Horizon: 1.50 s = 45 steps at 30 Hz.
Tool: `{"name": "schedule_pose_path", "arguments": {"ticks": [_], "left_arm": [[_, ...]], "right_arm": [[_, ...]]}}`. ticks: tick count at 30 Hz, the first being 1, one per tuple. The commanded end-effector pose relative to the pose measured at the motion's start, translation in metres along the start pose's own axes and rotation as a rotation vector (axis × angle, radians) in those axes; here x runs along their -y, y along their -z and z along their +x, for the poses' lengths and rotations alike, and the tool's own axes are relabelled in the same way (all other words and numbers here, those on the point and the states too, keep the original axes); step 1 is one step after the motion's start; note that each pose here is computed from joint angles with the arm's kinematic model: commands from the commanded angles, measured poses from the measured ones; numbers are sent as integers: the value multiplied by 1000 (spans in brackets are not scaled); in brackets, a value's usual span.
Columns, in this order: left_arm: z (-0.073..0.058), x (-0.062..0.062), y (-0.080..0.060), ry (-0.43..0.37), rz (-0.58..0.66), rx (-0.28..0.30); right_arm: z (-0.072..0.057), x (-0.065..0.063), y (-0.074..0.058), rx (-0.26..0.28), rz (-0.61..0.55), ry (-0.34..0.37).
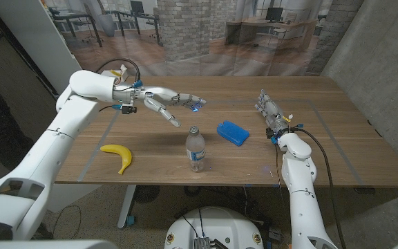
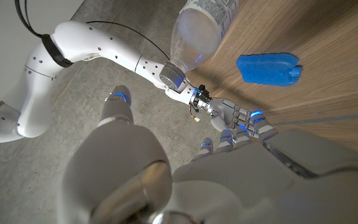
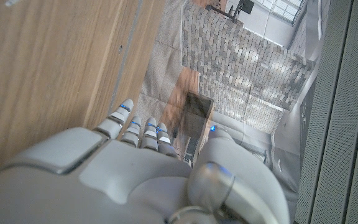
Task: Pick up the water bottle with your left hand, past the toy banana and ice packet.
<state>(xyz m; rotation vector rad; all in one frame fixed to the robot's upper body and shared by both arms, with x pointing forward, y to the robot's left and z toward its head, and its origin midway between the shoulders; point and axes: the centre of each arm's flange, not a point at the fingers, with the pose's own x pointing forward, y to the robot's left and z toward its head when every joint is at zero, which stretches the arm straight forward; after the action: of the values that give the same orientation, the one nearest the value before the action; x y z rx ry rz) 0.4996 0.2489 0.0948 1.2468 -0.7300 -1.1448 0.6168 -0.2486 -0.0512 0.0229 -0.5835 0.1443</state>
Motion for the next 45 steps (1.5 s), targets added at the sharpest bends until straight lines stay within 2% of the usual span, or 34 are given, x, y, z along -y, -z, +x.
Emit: {"name": "schedule_pose_path", "arguments": {"ticks": [1,6,13,17,22,32,45], "left_arm": [[0,-1,-8,2,113,-116],[9,-2,-7,19,116,-109],[28,1,0,63,84,-62],[40,4,3,106,66,-43],[48,7,5,152,41,-29],[53,8,2,200,37,-46],[54,15,3,251,53,-126]], "right_arm": [[3,1,0,-1,0,-5],[3,4,0,2,0,1],[3,7,0,6,-2,6],[3,9,0,7,-1,9],[3,11,1,6,3,11],[5,11,2,7,11,4],[2,13,4,11,14,4]]}}
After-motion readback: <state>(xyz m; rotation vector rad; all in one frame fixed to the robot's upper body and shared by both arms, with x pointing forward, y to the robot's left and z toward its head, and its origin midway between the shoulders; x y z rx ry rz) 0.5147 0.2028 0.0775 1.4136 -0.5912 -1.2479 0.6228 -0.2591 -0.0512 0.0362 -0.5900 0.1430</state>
